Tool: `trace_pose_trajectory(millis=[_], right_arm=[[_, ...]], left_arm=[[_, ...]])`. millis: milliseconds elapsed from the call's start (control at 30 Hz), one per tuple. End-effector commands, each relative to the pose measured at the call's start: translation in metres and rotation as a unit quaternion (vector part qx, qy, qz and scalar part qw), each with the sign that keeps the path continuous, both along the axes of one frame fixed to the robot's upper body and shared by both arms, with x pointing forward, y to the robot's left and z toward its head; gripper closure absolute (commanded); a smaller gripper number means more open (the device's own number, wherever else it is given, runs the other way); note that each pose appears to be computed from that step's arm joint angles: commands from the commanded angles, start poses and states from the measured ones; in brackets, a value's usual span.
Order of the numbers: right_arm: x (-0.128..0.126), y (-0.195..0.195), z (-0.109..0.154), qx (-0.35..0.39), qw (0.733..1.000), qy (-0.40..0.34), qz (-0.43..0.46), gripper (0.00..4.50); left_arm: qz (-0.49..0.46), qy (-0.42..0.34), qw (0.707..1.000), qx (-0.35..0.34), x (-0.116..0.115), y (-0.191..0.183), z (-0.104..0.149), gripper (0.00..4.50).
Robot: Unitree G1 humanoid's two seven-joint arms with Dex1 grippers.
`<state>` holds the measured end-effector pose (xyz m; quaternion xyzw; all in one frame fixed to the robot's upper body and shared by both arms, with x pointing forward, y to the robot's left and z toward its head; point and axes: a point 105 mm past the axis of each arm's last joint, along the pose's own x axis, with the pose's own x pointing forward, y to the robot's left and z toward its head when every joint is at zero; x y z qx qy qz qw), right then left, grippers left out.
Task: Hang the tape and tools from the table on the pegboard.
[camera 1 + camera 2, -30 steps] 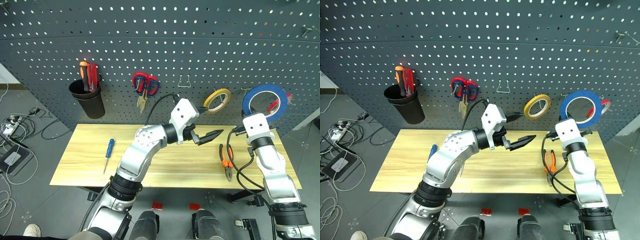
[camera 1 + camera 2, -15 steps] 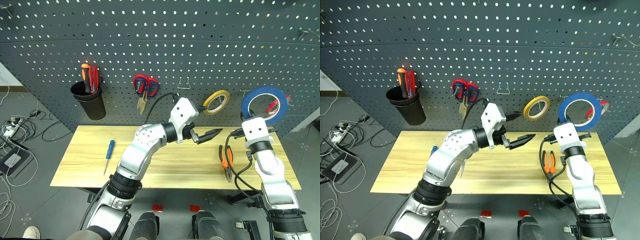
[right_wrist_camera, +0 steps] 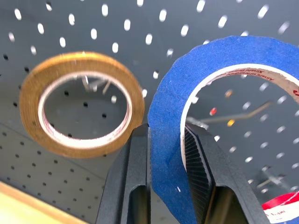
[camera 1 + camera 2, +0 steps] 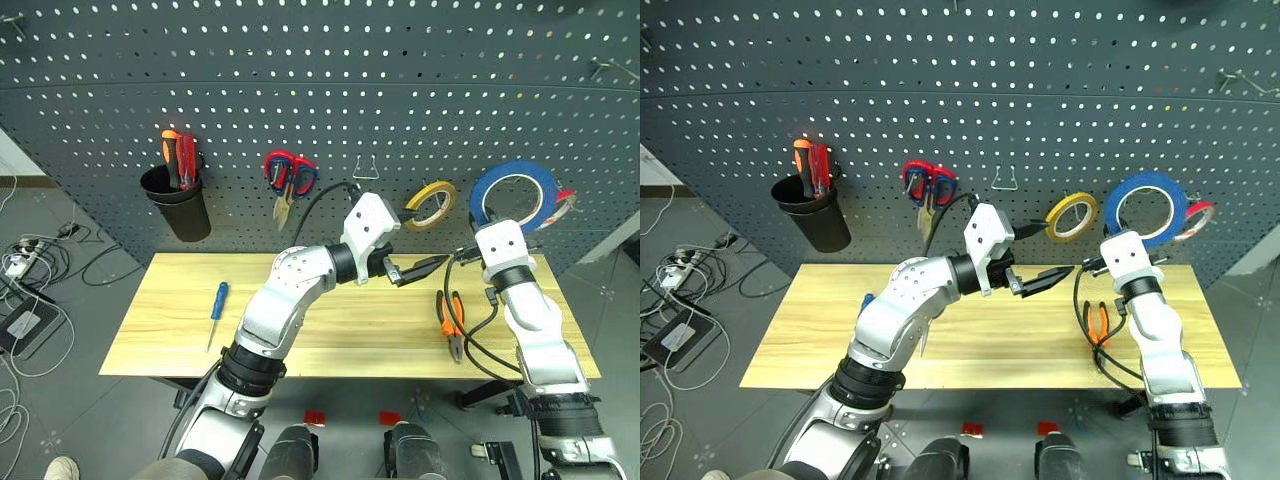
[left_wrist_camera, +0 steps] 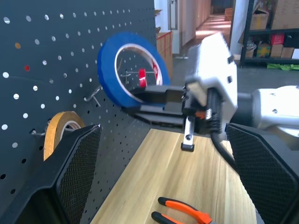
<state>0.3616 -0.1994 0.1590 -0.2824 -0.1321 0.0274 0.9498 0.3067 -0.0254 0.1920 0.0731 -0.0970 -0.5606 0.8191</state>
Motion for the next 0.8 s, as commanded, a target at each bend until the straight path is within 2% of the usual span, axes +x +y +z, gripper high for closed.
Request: trace_pose_trajectory(millis=[33, 300, 533, 800], right_arm=[[0.005, -0.003, 0.020, 0.005, 0.999, -0.035, 0.012, 3.80], [0.011, -0.003, 0.022, 0.005, 0.999, -0.037, 0.025, 3.80], [0.011, -0.002, 0.013, 0.011, 1.000, -0.017, 0.024, 3.80], [0.003, -0.008, 0.006, 0.023, 1.000, -0.008, 0.009, 1.26]], left_arm=[[-0.006, -0.020, 1.000, -0.010, -0.005, -0.004, 0.010, 0.00], [0.003, -0.020, 1.000, -0.012, -0.005, -0.001, 0.011, 0.00], [0.007, -0.021, 1.000, -0.014, -0.004, -0.001, 0.012, 0.00], [0.004, -0.020, 1.000, -0.013, -0.004, -0.001, 0.012, 0.00]])
